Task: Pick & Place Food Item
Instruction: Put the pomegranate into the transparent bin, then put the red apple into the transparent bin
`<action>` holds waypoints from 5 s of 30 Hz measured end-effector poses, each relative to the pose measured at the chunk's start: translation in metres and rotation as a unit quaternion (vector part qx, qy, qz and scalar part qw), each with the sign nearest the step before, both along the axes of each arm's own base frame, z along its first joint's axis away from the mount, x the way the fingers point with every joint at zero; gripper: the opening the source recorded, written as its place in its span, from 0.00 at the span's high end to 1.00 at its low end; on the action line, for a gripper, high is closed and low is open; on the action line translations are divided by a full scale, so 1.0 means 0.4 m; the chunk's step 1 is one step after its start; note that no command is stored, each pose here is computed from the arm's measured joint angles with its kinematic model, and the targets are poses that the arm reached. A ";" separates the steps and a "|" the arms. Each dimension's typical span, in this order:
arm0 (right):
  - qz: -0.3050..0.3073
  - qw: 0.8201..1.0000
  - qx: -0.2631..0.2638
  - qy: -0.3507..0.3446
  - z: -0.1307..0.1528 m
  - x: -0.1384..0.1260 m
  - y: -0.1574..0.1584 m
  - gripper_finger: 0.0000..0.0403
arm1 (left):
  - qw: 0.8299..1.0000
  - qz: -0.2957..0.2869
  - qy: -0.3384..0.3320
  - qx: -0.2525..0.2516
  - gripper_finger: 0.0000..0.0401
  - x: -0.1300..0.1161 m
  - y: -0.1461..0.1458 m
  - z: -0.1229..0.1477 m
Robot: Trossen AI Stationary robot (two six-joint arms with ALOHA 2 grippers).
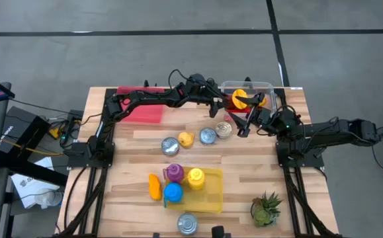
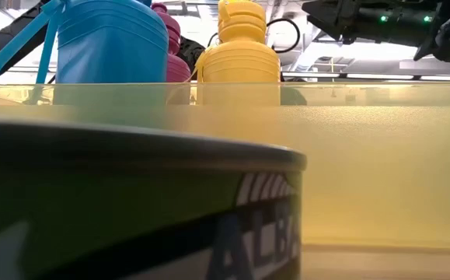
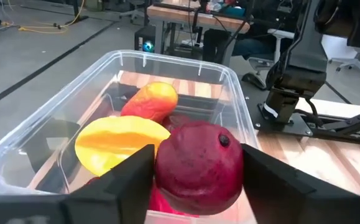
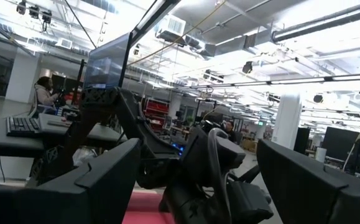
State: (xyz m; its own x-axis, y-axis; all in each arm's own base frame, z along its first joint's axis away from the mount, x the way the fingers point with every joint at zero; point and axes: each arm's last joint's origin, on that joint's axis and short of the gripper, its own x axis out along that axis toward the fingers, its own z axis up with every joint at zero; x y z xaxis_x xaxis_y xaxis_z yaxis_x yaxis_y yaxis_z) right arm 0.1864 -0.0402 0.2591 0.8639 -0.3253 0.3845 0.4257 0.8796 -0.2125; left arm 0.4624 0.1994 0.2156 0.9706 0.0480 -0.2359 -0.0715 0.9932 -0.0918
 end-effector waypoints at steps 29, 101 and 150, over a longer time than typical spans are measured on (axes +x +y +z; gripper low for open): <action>0.005 0.999 0.011 0.042 -0.020 0.008 0.001 0.22 | 0.957 0.117 0.252 0.081 0.30 -0.326 0.080 0.248; 0.015 0.990 0.063 0.123 -0.065 0.017 -0.002 0.22 | 0.885 -0.036 0.427 0.181 0.31 -0.403 0.232 -0.129; 0.031 0.988 0.077 0.129 -0.070 0.019 0.001 0.22 | 0.902 -0.032 0.399 0.159 0.72 -0.322 0.043 0.005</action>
